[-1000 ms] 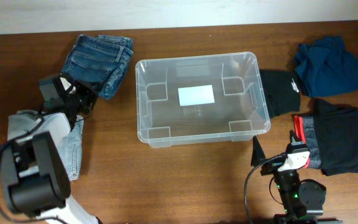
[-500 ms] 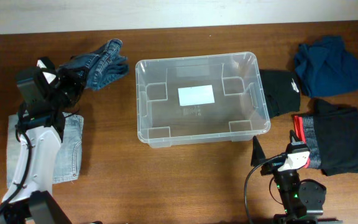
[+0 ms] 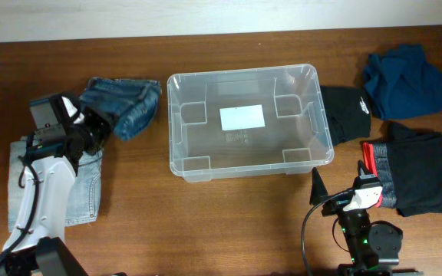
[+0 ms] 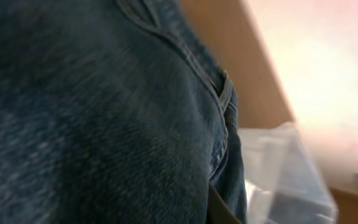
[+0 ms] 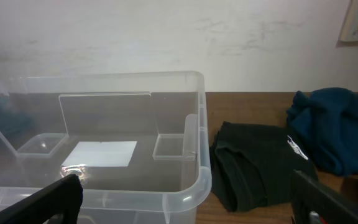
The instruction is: Pack container
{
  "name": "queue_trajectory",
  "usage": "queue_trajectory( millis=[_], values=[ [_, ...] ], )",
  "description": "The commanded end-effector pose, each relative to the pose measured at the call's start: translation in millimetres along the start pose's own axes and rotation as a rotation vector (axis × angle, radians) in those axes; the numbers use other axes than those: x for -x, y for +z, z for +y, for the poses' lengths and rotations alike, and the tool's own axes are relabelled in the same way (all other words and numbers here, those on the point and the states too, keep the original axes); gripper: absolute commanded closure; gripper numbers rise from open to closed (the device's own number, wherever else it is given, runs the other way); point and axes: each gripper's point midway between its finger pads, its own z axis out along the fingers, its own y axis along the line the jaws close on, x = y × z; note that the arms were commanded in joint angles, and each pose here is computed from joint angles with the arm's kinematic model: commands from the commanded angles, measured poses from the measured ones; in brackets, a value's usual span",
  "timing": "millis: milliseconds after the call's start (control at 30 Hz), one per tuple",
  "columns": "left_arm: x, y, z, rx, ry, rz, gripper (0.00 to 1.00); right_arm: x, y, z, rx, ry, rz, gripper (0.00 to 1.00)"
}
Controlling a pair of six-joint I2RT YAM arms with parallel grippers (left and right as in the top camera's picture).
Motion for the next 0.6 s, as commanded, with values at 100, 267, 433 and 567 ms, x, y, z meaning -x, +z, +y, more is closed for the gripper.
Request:
queue_trajectory(
  millis=[100,267,433,567],
  values=[
    [-24.0,0.0,32.9,0.223,0.047,0.017,0.99,-1.6,-0.3,0.8,0.008,-0.007,0.001,0.01],
    [-59.2,23.1,70.2,0.348,0.050,0.107,0.99,-1.6,-0.3,0.8,0.008,-0.007,0.001,0.01],
    [-74.3,38.0,96.9,0.413,0.020,0.174,0.95,-1.6,-0.3,0.8,0.008,-0.007,0.001,0.02],
    [-81.0,45.6,109.5,0.448,0.009,0.206,0.48,-1.6,-0.3,0.8,0.008,-0.007,0.001,0.02]
  ],
)
